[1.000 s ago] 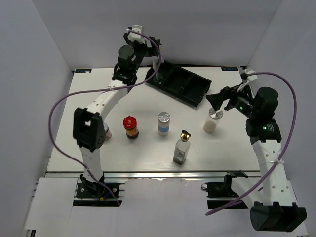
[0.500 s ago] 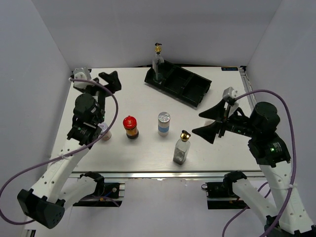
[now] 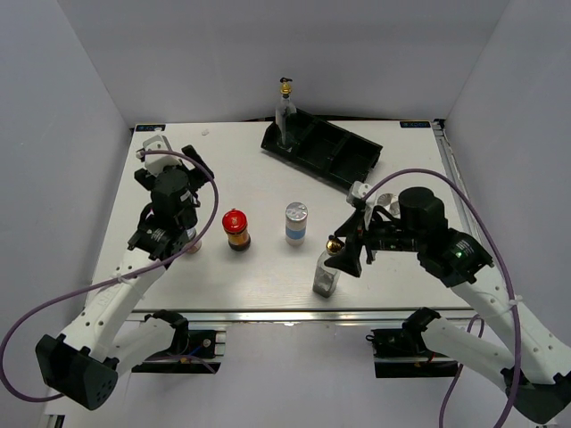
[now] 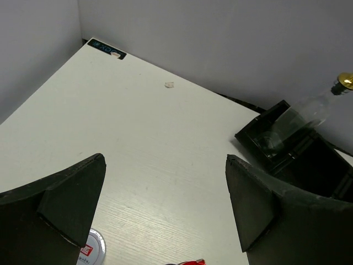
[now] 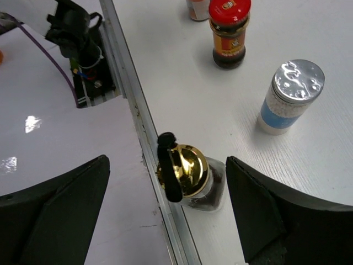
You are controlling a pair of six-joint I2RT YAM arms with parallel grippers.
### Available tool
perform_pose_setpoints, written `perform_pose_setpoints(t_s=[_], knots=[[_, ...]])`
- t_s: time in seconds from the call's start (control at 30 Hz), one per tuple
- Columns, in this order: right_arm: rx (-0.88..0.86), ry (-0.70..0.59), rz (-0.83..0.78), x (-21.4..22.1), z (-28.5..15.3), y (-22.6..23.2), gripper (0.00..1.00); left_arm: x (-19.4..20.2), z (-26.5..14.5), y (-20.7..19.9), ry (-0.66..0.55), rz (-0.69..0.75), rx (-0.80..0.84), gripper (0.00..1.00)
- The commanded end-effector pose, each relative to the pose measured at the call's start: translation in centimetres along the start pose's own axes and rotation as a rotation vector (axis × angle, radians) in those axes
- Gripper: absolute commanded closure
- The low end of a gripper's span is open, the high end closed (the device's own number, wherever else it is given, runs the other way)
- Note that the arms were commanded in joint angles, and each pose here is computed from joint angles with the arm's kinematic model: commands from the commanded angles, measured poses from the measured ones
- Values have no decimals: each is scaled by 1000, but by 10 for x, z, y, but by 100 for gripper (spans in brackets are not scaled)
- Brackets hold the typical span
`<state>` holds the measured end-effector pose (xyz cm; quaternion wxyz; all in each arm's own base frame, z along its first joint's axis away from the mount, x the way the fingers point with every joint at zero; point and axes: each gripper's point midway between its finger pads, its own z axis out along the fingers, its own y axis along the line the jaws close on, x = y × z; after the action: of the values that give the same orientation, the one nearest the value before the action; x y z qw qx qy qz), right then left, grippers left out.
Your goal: Organize the condiment bottles
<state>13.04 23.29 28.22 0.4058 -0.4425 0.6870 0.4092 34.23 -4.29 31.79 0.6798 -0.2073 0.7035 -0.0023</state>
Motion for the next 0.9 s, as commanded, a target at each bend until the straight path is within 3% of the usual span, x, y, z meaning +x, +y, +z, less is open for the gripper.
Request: perform_pose_setpoints(t_s=[0.0, 0.17, 0.3, 0.5, 0.6, 0.63, 0.73, 0.87], knots=[[89, 6, -55, 2, 8, -21, 11, -13, -1, 5, -20, 15, -40, 2], [211, 55, -48, 24, 15, -48, 10, -11, 0, 7, -11, 37, -51, 2], [150, 71, -64, 39, 25, -42, 11, -15, -3, 16, -27, 46, -88, 2], [118, 19, -117, 34, 32, -41, 23, -19, -3, 18, -47, 49, -94, 2], [125, -25, -146, 29, 32, -41, 35, -17, -3, 21, -43, 70, -105, 2], [131, -38, -152, 29, 33, -43, 50, -18, -3, 23, -46, 72, -116, 2], [138, -62, -168, 23, 29, -42, 79, -18, -5, 28, -51, 78, -138, 2], [155, -88, -197, 12, 23, -41, 98, -18, -6, 29, -59, 74, -132, 2]])
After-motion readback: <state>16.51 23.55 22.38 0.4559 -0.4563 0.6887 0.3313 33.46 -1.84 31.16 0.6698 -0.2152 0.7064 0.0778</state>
